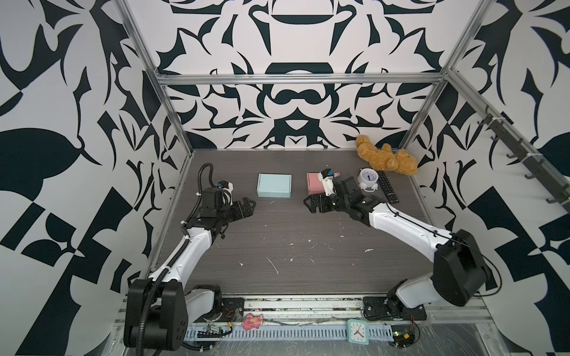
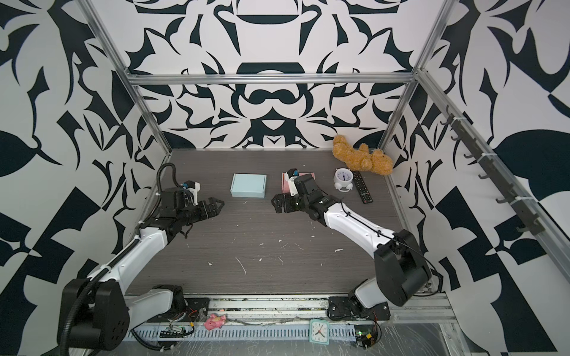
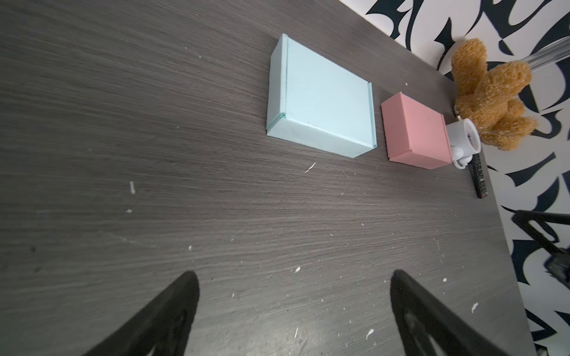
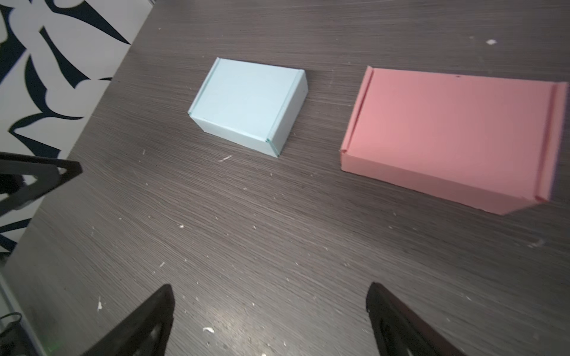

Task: Assemble paper box
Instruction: Reset both arms

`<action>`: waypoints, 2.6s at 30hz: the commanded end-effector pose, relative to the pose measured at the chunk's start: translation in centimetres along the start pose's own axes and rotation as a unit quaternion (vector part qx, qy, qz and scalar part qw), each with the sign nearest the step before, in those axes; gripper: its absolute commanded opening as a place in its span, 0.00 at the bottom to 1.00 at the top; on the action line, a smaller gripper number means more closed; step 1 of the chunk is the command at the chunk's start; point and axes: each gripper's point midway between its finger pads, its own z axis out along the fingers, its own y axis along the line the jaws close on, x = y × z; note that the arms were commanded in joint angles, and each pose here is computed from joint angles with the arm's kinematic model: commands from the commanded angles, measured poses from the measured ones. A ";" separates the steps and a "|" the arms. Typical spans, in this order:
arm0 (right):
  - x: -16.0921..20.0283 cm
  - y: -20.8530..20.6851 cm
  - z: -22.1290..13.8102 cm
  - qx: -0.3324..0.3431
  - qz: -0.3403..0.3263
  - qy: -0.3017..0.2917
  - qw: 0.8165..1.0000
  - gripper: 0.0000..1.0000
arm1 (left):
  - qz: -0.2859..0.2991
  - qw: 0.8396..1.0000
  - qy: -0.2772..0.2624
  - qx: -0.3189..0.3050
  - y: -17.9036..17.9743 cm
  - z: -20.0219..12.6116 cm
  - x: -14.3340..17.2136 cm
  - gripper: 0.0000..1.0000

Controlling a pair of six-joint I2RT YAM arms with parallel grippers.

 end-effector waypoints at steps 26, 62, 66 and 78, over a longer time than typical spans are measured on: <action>2.1 -13.3 -14.9 0.327 -0.060 -0.244 0.911 0.99 | 0.094 0.946 -0.210 -0.229 8.1 -8.1 -0.4 0.99; 2.1 -22.9 -7.7 0.363 -0.040 -0.259 0.894 0.99 | 0.168 0.941 -0.221 -0.196 8.3 0.4 -3.8 0.99; 2.6 -23.6 -6.9 0.362 -0.031 -0.251 0.897 0.99 | 0.178 0.938 -0.232 -0.188 7.8 1.0 -4.9 0.99; 3.0 -25.0 -5.4 0.370 -0.018 -0.224 0.902 0.99 | 0.209 0.931 -0.238 -0.180 8.3 3.8 -5.1 0.99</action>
